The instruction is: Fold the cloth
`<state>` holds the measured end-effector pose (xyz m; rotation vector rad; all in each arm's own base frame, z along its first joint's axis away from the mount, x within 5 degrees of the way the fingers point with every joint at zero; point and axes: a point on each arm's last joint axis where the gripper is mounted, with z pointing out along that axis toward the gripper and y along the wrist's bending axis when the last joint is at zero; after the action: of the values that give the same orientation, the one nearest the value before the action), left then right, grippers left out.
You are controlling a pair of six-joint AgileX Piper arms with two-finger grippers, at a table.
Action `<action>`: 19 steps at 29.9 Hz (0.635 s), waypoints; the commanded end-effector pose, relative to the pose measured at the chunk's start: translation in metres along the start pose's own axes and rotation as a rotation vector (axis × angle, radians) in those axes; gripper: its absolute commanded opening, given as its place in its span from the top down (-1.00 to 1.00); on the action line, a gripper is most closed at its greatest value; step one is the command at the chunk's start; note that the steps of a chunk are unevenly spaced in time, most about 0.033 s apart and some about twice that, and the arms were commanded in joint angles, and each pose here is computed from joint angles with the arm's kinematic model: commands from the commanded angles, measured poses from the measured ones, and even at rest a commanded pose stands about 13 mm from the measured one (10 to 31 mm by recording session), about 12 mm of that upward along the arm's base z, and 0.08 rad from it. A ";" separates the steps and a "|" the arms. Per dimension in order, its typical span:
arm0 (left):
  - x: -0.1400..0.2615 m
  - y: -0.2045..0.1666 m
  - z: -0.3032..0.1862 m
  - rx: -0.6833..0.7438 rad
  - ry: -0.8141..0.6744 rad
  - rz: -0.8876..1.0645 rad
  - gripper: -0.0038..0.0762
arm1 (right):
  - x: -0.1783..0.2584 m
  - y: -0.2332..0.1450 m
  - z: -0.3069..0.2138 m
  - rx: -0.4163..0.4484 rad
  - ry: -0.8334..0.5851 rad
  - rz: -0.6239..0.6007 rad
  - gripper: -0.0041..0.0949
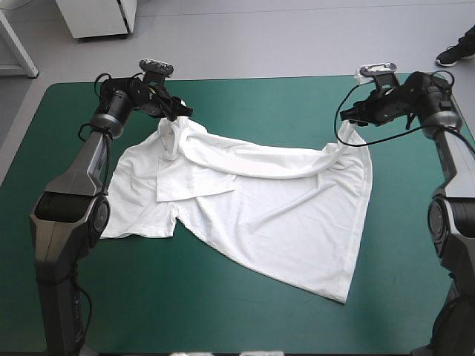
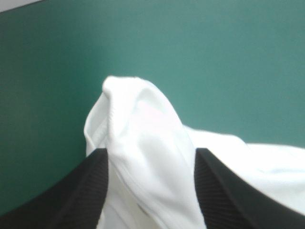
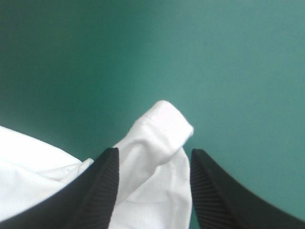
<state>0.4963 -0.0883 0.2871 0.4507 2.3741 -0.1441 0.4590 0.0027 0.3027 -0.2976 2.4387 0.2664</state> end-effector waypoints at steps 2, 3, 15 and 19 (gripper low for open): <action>-0.025 -0.001 -0.090 -0.026 -0.085 -0.004 -0.24 | -0.025 0.002 -0.084 -0.043 -0.203 0.016 -0.15; -0.026 -0.001 -0.103 -0.045 -0.084 -0.001 -0.24 | -0.024 0.004 -0.095 -0.052 -0.207 0.000 -0.15; 0.006 0.002 -0.219 -0.288 -0.022 0.009 -0.23 | -0.001 0.050 -0.176 -0.096 -0.233 -0.056 -0.15; 0.038 0.006 -0.206 -0.320 0.098 0.002 -0.23 | 0.019 0.066 -0.181 -0.096 -0.185 -0.083 -0.15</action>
<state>0.3594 -0.0330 0.4094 0.3459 2.4679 0.2251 0.3453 0.0061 0.4144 -0.3728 2.3101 0.3788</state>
